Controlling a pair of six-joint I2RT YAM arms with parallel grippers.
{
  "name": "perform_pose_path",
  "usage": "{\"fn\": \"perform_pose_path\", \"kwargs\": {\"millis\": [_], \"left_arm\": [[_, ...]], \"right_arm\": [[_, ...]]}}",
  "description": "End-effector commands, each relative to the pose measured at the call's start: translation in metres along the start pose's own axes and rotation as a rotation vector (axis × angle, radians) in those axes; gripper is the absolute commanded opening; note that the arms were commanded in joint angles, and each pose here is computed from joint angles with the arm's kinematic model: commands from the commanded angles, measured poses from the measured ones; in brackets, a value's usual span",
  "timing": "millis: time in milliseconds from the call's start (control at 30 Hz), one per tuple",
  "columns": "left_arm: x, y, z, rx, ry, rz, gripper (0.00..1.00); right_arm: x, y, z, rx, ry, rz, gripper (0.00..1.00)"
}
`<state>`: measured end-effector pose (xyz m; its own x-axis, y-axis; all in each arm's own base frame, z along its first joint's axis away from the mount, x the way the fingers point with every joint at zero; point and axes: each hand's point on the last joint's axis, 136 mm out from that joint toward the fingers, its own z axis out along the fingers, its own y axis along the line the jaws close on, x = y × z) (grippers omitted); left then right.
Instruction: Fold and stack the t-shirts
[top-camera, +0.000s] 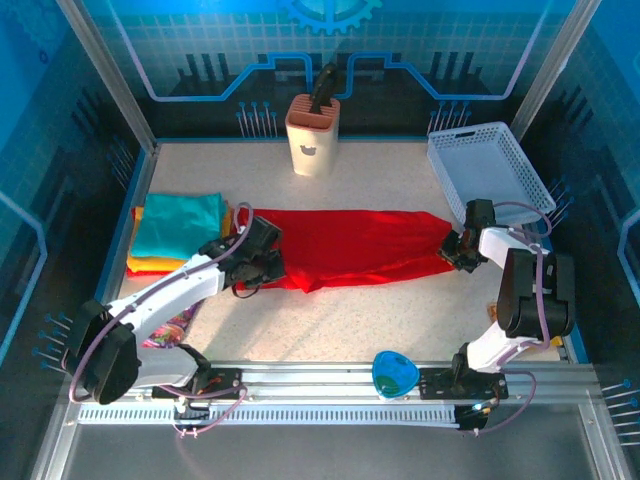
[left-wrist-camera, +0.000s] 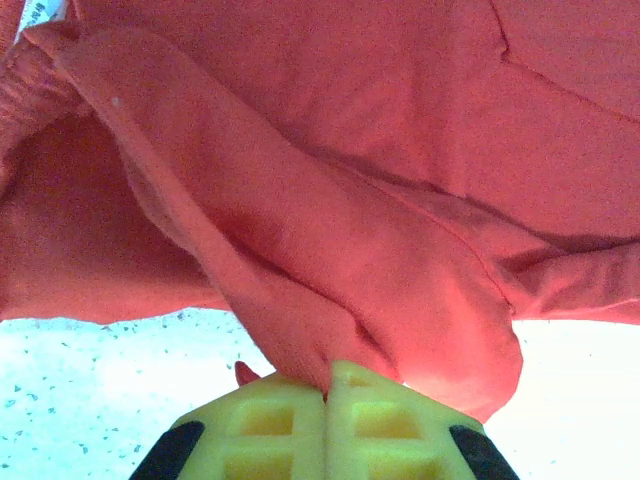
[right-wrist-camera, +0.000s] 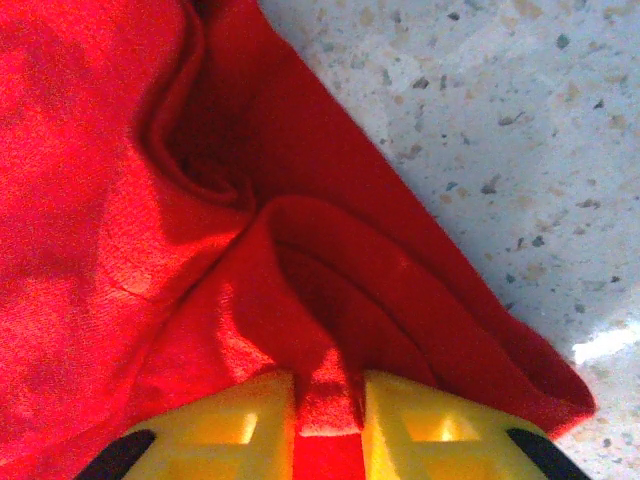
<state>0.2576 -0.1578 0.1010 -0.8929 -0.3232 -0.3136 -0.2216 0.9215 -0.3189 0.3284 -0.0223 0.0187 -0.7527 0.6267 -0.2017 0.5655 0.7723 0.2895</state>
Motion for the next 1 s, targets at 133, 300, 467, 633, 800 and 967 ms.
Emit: {"fn": "perform_pose_path", "kwargs": {"millis": [133,300,467,633,800,967], "left_arm": [[0.007,0.003,-0.009,-0.011,0.029,0.007,0.0],[0.008,0.007,-0.01,-0.027,0.034,0.016,0.0],[0.009,0.009,-0.02,-0.034,0.053,0.027,0.0],[0.009,0.006,-0.035,-0.018,0.068,0.037,0.0],[0.02,0.011,-0.045,-0.008,0.105,0.028,0.0],[0.041,0.024,-0.047,-0.006,0.157,-0.002,0.0]], "right_arm": [[-0.007,0.002,-0.007,-0.007,-0.009,0.012,0.22],[-0.006,-0.004,-0.012,0.014,-0.007,0.007,0.2],[-0.014,0.002,-0.026,-0.003,-0.035,-0.001,0.08],[-0.013,-0.002,-0.039,0.014,-0.054,-0.005,0.08],[-0.005,-0.005,-0.051,0.008,-0.047,-0.006,0.07],[0.015,-0.019,-0.056,0.017,-0.025,0.006,0.05]]}}
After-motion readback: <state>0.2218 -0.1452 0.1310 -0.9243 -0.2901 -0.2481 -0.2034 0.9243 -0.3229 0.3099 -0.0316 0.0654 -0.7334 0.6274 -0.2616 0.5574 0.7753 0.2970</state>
